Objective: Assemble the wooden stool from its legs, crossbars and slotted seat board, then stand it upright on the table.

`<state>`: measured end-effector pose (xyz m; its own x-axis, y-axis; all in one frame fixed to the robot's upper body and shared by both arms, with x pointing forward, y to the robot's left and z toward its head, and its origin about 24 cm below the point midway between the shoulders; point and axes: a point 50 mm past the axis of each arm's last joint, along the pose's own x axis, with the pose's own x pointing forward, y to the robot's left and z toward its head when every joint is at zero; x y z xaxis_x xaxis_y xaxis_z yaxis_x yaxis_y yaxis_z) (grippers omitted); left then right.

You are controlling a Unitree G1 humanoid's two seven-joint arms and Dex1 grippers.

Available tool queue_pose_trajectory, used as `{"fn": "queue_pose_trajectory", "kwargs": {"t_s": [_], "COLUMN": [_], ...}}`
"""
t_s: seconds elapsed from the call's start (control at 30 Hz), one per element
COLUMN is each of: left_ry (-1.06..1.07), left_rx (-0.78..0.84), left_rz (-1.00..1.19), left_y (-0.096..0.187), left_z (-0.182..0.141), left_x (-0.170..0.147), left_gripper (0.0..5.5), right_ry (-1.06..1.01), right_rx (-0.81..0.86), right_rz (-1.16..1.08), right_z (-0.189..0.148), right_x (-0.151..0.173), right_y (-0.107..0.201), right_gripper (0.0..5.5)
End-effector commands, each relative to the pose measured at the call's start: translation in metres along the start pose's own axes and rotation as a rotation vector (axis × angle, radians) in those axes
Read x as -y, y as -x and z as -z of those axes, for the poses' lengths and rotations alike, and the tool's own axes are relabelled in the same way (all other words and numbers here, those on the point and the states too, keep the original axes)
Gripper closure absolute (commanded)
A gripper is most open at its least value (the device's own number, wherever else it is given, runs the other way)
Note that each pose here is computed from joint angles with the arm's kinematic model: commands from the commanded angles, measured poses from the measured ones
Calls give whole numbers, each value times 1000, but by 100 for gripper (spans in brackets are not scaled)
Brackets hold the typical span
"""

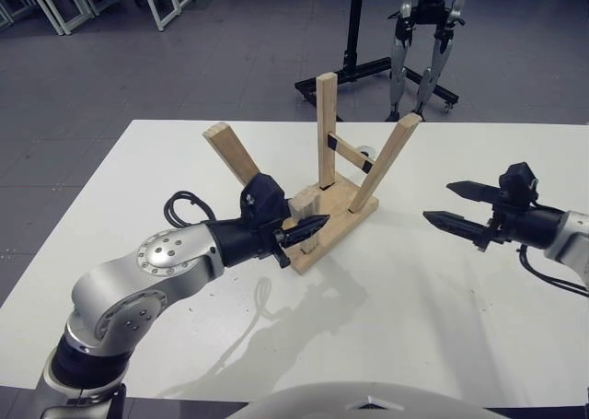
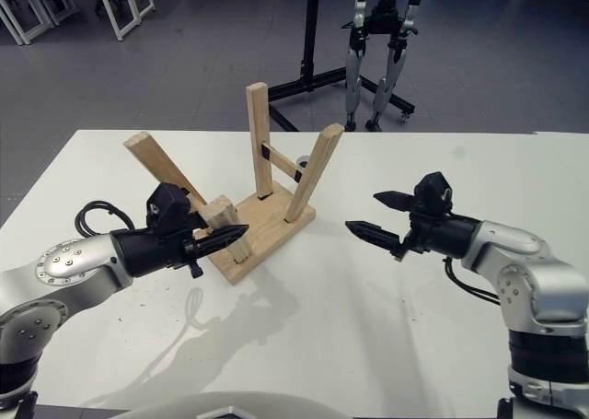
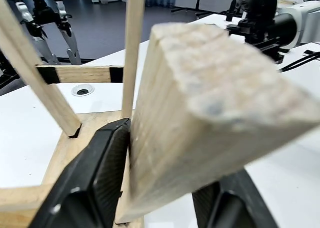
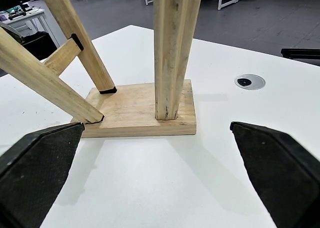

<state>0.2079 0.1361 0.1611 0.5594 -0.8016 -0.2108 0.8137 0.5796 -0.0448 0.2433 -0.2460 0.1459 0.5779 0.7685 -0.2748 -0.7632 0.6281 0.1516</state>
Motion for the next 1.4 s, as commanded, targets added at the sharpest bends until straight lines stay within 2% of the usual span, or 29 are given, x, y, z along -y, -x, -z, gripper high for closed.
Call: {"fn": "queue_pose_trajectory", "kwargs": {"t_s": [0.03, 0.17, 0.33, 0.53, 0.7, 0.87, 1.03, 1.17, 1.3, 1.33, 1.4], "left_ry": [-44, -104, -160, -167, -201, -184, -120, 31, 240, 236, 253], "left_rx": [-63, -16, 16, 33, 85, 102, 110, 58, -38, -83, -214], "left_rz": [164, 305, 323, 403, 427, 432, 460, 523, 518, 474, 382], "left_y": [14, 25, 21, 17, 16, 16, 18, 26, 28, 26, 23], "left_z": [20, 16, 3, -8, -16, -17, -16, -10, -10, -9, -1], "left_x": [-12, -34, -55, -58, -64, -68, -70, -67, -70, -71, -74], "left_gripper": [405, 413, 413, 413, 413, 415, 415, 415, 415, 415, 415], "right_ry": [40, 91, 150, 221, 167, -7, -98, -274, -467, -511, -601], "right_rx": [8, -37, -21, 66, 65, 15, 13, -74, -330, -418, -473], "right_rz": [-170, -307, -398, -415, -450, -529, -621, -699, -572, -526, -534], "right_z": [-9, -8, -26, -46, -39, -23, -32, -35, -19, -13, -13], "right_x": [-6, -9, -17, -19, -17, -23, -30, -36, -37, -38, -39], "right_y": [14, 20, 13, -14, -35, -37, -34, -24, -20, -21, -22], "right_gripper": [8, 8, 8, 8, 8, 120, 225, 310, 316, 316, 316]}}
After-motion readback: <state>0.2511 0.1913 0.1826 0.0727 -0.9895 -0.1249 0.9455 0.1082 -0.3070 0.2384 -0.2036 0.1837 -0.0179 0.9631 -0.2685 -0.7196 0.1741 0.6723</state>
